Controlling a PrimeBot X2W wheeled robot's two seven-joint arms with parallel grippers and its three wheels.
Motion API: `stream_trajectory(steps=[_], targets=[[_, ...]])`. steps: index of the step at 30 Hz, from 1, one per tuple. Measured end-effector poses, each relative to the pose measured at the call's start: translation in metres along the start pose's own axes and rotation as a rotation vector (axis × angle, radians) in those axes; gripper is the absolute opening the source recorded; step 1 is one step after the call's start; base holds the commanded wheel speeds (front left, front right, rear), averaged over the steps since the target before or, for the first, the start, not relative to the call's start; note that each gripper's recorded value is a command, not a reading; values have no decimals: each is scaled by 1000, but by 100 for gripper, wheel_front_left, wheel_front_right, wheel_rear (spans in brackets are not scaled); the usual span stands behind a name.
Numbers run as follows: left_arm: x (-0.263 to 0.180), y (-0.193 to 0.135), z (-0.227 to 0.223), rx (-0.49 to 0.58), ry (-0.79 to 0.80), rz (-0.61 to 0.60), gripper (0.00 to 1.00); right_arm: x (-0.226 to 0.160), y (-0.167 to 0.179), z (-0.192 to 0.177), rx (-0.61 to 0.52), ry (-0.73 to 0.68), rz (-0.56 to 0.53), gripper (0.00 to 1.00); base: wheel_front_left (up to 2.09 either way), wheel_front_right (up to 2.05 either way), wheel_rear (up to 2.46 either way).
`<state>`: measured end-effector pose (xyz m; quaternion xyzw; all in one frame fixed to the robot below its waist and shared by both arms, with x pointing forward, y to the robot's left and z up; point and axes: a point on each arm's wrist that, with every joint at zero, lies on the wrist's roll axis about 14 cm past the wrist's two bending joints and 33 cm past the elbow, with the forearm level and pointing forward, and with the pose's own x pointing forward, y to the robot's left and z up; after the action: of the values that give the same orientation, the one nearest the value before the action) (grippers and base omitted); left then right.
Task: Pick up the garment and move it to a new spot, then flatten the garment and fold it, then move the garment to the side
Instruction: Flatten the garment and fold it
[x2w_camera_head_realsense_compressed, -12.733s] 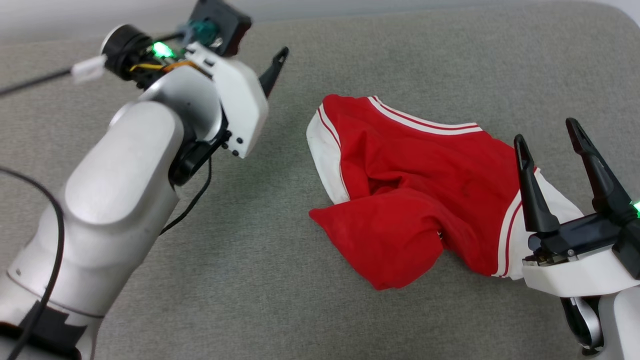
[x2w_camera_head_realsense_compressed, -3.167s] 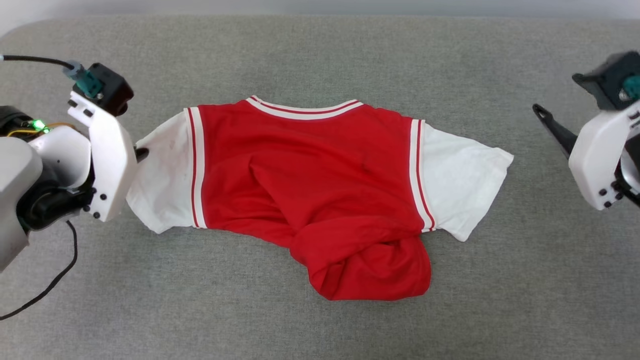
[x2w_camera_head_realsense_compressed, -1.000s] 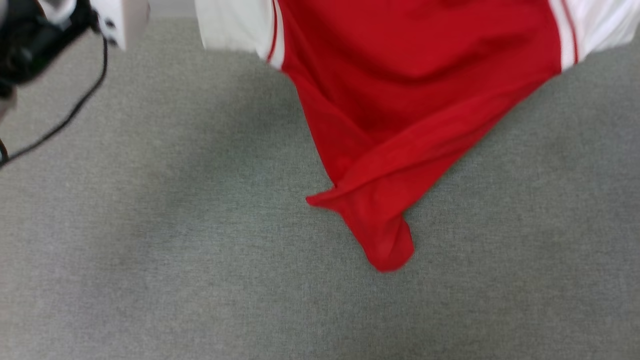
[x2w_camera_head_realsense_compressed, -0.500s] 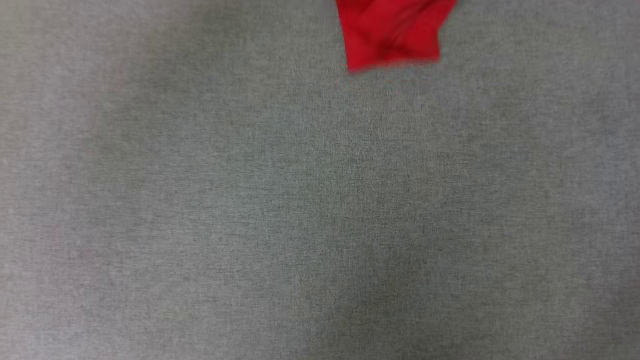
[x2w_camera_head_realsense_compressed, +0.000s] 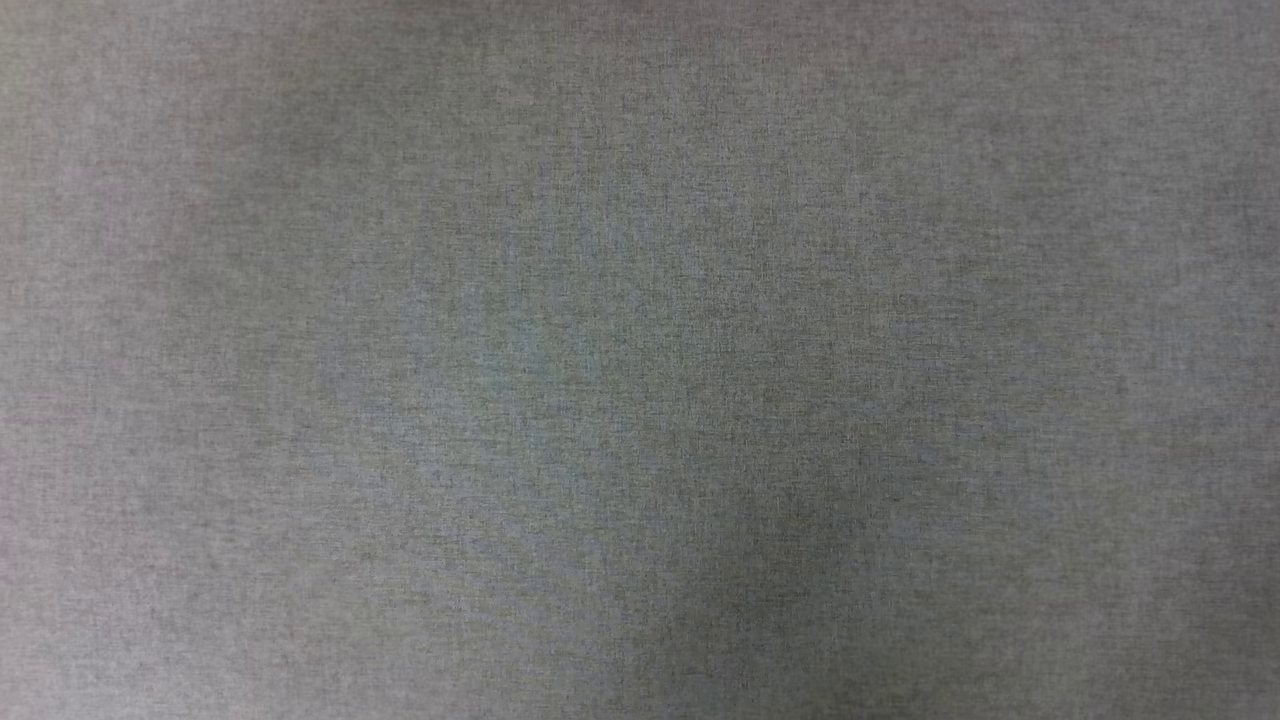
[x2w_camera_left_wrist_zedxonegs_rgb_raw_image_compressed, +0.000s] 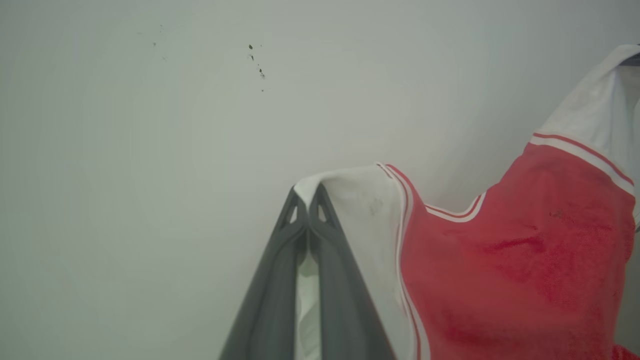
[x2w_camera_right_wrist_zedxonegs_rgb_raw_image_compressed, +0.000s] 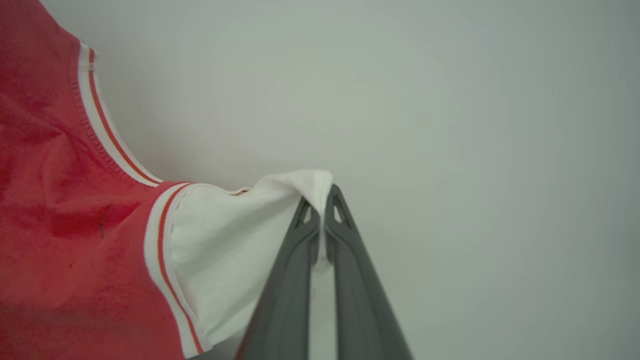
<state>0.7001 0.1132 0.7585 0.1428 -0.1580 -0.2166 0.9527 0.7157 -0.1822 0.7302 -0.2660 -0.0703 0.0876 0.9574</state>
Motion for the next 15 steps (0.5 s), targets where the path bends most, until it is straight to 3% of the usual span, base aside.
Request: stream_trajectory(steps=[7,15], targets=[[-22,-23,-71,-90,120,-27,0,-10,64,-66,61,100,134,0,0,0,0],[-91,-63,-151,-217,270,-63,0,-62,130,-124,142,205,282,0,0,0,0]])
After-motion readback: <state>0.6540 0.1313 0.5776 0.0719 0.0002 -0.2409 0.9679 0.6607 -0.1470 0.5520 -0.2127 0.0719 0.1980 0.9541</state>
